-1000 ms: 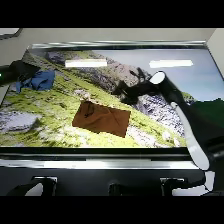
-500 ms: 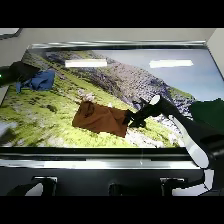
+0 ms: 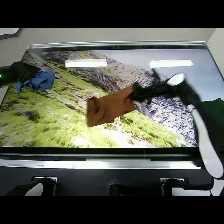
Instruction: Fold the shirts.
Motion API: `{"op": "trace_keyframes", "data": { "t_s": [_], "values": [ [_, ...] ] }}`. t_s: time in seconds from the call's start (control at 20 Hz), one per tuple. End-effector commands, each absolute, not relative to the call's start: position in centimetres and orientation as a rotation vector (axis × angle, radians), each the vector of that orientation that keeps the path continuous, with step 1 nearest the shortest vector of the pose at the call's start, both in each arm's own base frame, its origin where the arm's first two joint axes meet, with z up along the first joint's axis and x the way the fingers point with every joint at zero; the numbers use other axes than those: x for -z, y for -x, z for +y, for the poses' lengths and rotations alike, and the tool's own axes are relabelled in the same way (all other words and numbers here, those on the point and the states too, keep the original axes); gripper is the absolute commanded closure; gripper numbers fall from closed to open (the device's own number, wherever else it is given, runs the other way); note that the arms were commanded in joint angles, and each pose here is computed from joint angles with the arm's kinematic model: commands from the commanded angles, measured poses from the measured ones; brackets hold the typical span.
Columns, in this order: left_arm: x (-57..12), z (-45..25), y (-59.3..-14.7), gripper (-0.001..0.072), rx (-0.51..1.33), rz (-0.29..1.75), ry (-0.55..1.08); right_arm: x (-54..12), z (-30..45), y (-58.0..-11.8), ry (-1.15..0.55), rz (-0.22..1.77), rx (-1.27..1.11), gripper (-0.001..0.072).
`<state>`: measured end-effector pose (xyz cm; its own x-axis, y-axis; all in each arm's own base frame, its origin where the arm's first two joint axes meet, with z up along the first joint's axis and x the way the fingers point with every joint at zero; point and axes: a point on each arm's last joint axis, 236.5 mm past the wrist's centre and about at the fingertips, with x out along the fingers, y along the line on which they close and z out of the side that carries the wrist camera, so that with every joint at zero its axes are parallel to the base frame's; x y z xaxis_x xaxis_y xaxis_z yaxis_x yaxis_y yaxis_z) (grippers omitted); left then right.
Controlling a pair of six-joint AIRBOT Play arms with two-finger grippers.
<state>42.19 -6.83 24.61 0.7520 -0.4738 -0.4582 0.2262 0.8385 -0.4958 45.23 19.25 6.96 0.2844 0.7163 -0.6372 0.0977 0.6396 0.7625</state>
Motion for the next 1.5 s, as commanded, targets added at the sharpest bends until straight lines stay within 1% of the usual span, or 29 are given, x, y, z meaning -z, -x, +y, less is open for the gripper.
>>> {"op": "trace_keyframes", "data": {
  "t_s": [0.0, 0.2, 0.3, 0.45, 0.6, 0.7, 0.9, 1.05, 1.15, 1.2, 1.3, 1.45],
  "values": [
    [-24.6, -6.8, -42.2, 0.0668, 0.395, 0.606, 0.431, -16.7, 8.6, -45.5, -0.779, 1.11, -0.312, 0.068],
    [-24.7, -6.8, -42.2, 0.0667, 0.395, 0.606, 0.431, -22.2, -6.1, -43.0, -0.812, 0.968, -0.017, 0.068],
    [-24.7, -6.8, -42.2, 0.0668, 0.395, 0.607, 0.431, -23.3, -12.3, -41.1, -0.882, 0.9, 0.113, 0.068],
    [-24.7, -6.8, -42.2, 0.0667, 0.395, 0.607, 0.431, -24.6, -20.0, -37.5, -0.95, 0.797, 0.282, 0.0679],
    [-24.6, -6.9, -42.1, 0.0668, 0.396, 0.609, 0.431, -26.2, -25.9, -33.8, -1.026, 0.666, 0.442, 0.0679],
    [-24.7, -6.9, -42.1, 0.0668, 0.396, 0.608, 0.431, -26.4, -27.8, -31.2, -1.069, 0.641, 0.513, 0.0679],
    [-24.8, -6.9, -42.0, 0.0668, 0.402, 0.603, 0.414, -25.2, -29.4, -26.3, -1.15, 0.682, 0.649, 0.0679],
    [-24.8, -6.9, -42.0, 0.0668, 0.404, 0.6, 0.407, -21.8, -29.6, -22.0, -1.135, 0.855, 0.799, 0.0678],
    [-24.8, -6.9, -42.0, 0.0668, 0.403, 0.6, 0.408, -19.2, -29.9, -18.8, -1.137, 0.935, 0.942, 0.0678],
    [-24.8, -6.9, -42.0, 0.0668, 0.404, 0.599, 0.408, -17.3, -29.6, -16.6, -1.14, 1.002, 1.022, 0.0678],
    [-24.8, -7.0, -42.0, 0.0667, 0.406, 0.6, 0.407, -13.1, -28.3, -13.1, -1.11, 1.167, 1.088, 0.0678],
    [-24.8, -7.0, -42.0, 0.0668, 0.407, 0.6, 0.407, -7.6, -26.1, -12.1, -1.153, 1.241, 1.076, 0.0678]
  ]
}}
